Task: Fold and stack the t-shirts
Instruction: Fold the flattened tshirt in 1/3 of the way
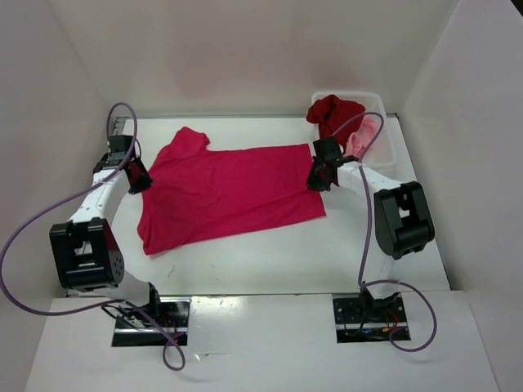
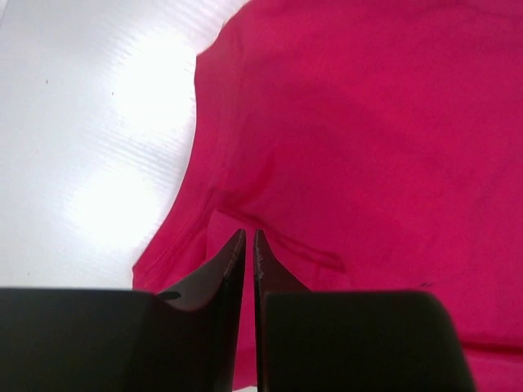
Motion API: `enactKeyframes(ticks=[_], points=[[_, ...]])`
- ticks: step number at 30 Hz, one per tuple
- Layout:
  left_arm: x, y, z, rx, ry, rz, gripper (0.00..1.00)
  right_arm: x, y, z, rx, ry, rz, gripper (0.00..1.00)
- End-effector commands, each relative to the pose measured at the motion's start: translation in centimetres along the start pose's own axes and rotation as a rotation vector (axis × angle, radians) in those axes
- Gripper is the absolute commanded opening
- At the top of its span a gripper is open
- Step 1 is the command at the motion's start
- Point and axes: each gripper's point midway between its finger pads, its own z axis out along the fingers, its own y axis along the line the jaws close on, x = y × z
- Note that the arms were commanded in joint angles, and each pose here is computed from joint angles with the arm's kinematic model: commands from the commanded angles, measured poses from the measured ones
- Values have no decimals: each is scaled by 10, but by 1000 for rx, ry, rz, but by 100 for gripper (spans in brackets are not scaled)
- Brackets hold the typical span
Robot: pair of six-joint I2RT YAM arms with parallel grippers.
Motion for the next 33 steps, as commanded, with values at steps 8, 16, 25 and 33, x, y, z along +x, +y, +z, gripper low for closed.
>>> enactKeyframes(ticks=[8,16,25,33], points=[[21,2,-26,43,52,32,59,-37,19,-35,-80,-136,41,43],[43,-29,-49,168,62,-159,42,22,6,-90,-197,-44,41,23],[33,-33,5,31,90,-35,19,30,15,-106,-290,-42,-7,8],[23,-18,32,-78,50,25,47,27,18,-107,-310,-55,-32,19]])
